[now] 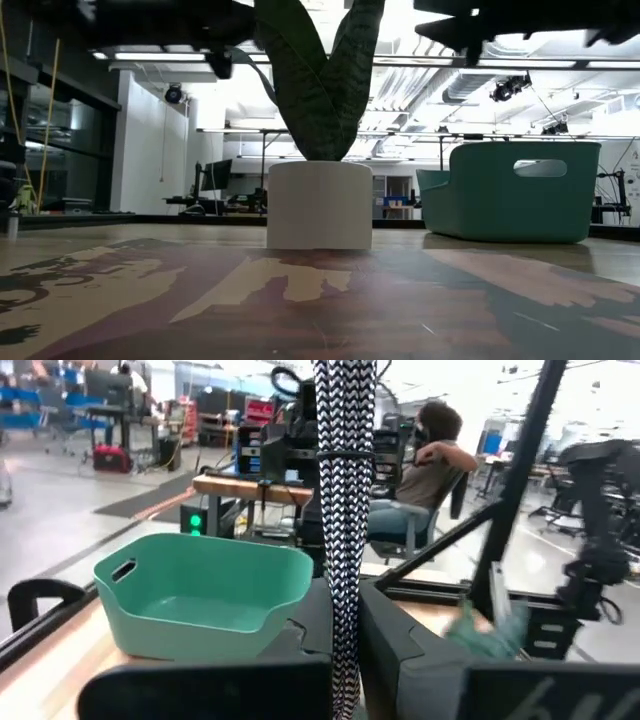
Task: Pick and place USB-C Cables
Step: Put the white patterned charger cable into the green container
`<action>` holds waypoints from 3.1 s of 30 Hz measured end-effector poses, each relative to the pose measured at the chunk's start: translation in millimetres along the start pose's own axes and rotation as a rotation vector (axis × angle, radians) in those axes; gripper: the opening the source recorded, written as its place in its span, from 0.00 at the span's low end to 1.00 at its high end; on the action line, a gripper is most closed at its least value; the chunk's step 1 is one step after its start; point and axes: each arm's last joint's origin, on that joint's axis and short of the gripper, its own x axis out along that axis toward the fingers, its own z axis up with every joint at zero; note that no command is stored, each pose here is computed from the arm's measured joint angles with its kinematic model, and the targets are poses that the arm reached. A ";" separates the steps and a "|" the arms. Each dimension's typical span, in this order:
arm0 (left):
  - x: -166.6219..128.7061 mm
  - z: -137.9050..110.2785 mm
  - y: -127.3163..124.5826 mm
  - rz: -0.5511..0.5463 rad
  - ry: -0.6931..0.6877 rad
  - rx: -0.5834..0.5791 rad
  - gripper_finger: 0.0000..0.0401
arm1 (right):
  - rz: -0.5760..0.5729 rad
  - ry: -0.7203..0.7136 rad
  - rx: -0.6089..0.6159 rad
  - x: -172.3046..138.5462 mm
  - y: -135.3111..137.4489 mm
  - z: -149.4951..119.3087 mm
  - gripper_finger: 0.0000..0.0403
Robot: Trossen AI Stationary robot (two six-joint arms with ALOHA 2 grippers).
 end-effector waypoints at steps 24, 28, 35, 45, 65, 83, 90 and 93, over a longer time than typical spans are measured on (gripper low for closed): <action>86.8 11.7 30.4 0.064 0.121 -0.012 0.00 | 0.046 -0.015 -0.037 89.7 1.9 11.3 0.57; 87.6 11.0 25.3 0.043 0.124 -0.003 0.00 | -0.023 -0.019 -0.045 90.1 0.0 11.6 0.57; 87.1 14.7 18.7 0.047 0.102 0.038 0.00 | -0.040 -0.009 -0.064 90.0 -0.4 10.7 0.56; 88.0 13.8 11.4 0.000 0.106 0.082 0.00 | 0.026 -0.023 -0.063 89.5 1.6 12.8 0.56; 90.4 11.7 -11.2 -0.078 0.092 0.263 0.00 | 0.307 -0.022 0.041 88.1 9.7 15.0 0.56; 90.3 11.8 -4.7 0.010 0.099 0.227 0.00 | 0.278 -0.014 0.049 88.3 8.9 14.1 0.19; 90.4 11.5 -4.4 0.011 0.101 0.224 0.01 | 0.278 -0.005 0.049 88.3 8.8 13.3 0.05; 90.4 10.6 -4.3 0.011 0.110 0.219 0.05 | 0.276 0.009 0.058 88.4 8.7 12.1 0.07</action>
